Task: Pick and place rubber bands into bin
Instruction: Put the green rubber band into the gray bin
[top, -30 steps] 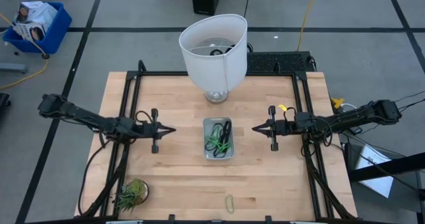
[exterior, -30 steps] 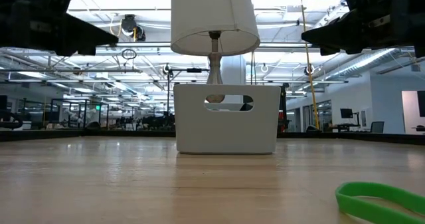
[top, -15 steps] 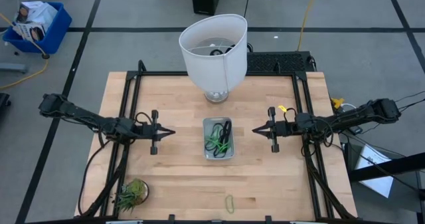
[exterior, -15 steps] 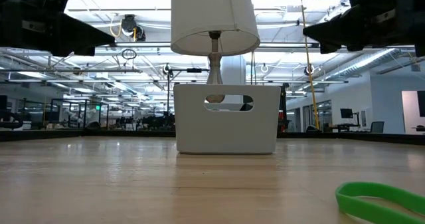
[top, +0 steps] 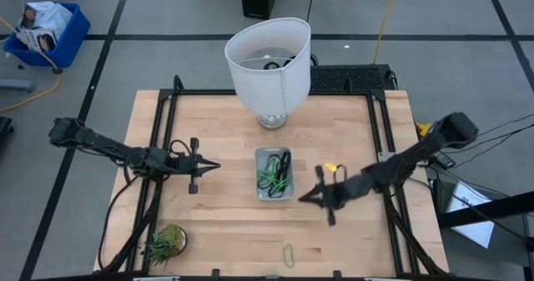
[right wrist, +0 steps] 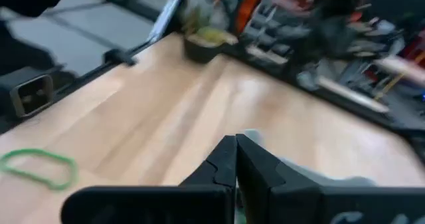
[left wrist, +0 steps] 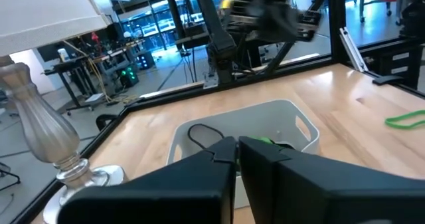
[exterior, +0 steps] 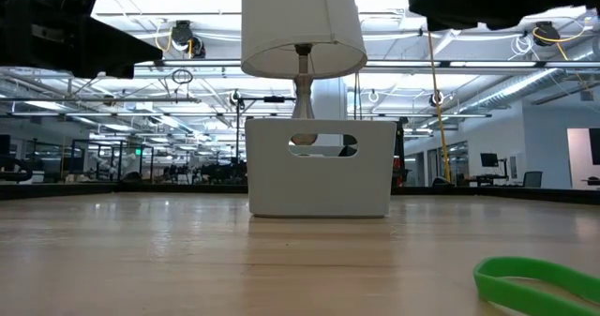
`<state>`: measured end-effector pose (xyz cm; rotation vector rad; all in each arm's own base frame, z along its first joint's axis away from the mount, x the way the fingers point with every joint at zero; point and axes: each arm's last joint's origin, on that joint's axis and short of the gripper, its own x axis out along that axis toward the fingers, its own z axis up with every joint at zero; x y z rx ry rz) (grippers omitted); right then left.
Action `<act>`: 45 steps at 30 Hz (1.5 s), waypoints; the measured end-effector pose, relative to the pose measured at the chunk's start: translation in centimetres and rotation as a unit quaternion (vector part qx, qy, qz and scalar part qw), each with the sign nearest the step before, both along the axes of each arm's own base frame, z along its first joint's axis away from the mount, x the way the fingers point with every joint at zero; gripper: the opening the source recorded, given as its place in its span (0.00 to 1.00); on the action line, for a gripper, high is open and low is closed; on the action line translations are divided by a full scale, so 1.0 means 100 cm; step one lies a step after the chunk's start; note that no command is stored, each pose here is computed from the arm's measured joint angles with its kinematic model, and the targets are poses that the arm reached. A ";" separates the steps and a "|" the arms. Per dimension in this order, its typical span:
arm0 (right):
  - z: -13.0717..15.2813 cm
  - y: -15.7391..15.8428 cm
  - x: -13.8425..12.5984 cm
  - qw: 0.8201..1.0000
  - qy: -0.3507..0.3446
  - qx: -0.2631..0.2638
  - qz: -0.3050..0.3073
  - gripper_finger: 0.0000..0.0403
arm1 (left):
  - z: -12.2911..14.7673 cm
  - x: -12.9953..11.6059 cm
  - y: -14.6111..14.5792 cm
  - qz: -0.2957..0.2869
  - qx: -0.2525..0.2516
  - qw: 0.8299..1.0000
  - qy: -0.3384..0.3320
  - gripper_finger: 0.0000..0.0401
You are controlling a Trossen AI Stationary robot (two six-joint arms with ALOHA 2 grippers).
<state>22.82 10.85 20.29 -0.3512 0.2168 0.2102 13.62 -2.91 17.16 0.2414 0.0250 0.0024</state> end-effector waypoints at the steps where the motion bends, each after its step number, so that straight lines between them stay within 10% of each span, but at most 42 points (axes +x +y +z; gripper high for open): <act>1: -0.001 0.009 0.006 1.000 0.013 -0.002 0.004 0.00 | 0.000 0.000 0.000 0.000 -0.003 1.000 0.000 0.07; 11: -0.027 0.086 0.040 0.992 0.106 -0.006 0.062 0.03 | 0.000 0.000 0.000 0.001 -0.027 1.000 -0.001 0.08; 27: -0.079 0.115 0.054 0.979 0.184 0.059 0.070 0.48 | 0.000 0.000 0.000 -0.002 -0.041 0.999 0.000 0.08; 45: -0.129 0.110 0.068 0.971 0.216 0.082 0.070 0.39 | -0.005 0.000 0.000 -0.001 -0.036 0.999 0.025 0.08</act>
